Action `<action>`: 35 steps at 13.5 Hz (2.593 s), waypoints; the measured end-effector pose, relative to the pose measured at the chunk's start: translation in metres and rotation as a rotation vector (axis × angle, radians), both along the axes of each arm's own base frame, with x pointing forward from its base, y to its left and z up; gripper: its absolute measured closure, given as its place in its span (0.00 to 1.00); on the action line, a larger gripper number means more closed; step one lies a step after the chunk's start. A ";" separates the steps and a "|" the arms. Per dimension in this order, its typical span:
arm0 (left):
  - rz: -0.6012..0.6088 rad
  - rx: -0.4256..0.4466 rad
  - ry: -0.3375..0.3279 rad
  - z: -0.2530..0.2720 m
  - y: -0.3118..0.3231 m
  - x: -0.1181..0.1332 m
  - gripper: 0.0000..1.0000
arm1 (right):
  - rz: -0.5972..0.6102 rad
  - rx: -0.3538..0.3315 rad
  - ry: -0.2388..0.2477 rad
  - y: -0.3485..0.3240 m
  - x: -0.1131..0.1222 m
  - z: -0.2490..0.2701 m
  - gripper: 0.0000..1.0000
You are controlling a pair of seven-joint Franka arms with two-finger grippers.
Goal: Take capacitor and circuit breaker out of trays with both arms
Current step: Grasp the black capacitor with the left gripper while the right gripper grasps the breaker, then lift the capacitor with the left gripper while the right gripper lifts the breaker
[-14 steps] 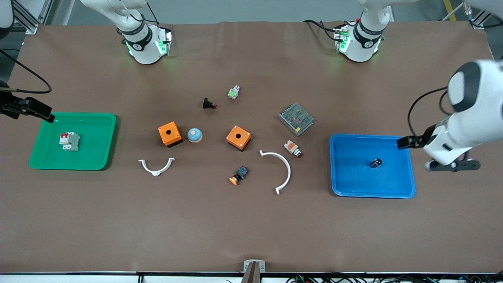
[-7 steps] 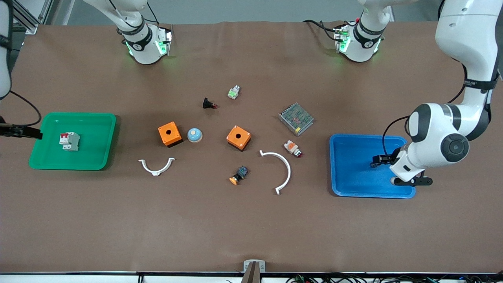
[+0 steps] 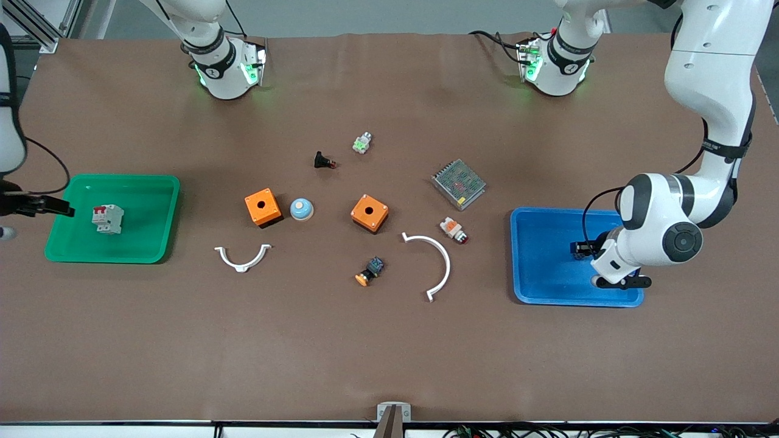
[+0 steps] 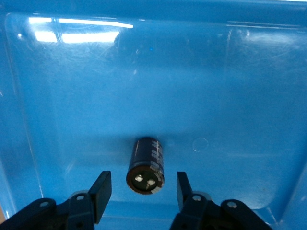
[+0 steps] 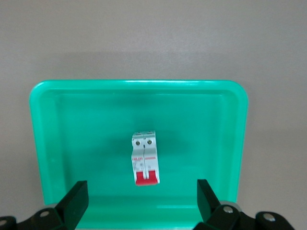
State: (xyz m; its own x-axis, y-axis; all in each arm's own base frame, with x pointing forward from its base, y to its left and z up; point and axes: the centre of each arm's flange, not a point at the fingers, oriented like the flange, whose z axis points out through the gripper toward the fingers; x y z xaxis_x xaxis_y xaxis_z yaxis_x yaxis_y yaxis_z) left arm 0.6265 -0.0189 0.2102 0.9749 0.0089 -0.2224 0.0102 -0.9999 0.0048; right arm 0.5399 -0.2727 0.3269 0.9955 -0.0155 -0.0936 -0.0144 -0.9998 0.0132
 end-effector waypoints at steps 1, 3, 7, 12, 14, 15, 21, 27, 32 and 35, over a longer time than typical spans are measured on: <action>0.006 -0.001 -0.006 -0.002 0.003 0.001 0.42 | 0.009 0.001 -0.001 0.004 -0.004 -0.016 0.00; 0.013 -0.003 -0.011 -0.007 0.007 0.001 0.47 | 0.052 0.015 0.016 0.008 -0.011 -0.040 0.00; 0.013 -0.005 -0.011 -0.014 0.007 0.001 0.66 | 0.080 0.015 0.012 0.006 -0.015 -0.081 0.00; 0.010 -0.003 -0.019 0.036 -0.009 0.006 0.66 | 0.129 0.031 0.025 -0.013 -0.027 -0.095 0.02; 0.041 0.000 -0.038 0.081 -0.044 0.003 0.66 | 0.135 0.035 0.030 -0.013 -0.029 -0.098 0.12; 0.051 -0.001 -0.045 0.104 -0.072 -0.003 0.66 | 0.137 0.037 0.032 -0.013 -0.030 -0.099 0.25; 0.135 -0.005 -0.032 0.113 -0.252 -0.063 0.66 | 0.140 0.045 0.042 -0.009 -0.032 -0.105 0.60; 0.310 -0.045 -0.022 0.021 -0.392 -0.132 0.66 | 0.061 0.062 0.104 0.029 -0.002 -0.060 0.60; 0.388 -0.028 0.007 -0.012 -0.441 -0.172 0.66 | -0.019 0.059 0.093 0.166 0.058 -0.004 0.60; 0.384 -0.014 0.003 -0.019 -0.440 -0.173 0.60 | -0.067 0.082 0.083 0.255 0.071 -0.001 0.60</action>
State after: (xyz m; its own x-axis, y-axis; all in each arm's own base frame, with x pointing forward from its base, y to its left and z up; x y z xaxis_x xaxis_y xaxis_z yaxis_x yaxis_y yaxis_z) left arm 0.4533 -0.4586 0.1916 0.9007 0.3701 -0.2275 0.3839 -0.9232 0.0181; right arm 0.6111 -0.0178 0.3263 0.9812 -0.0710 -0.1793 -0.0837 -0.9944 -0.0644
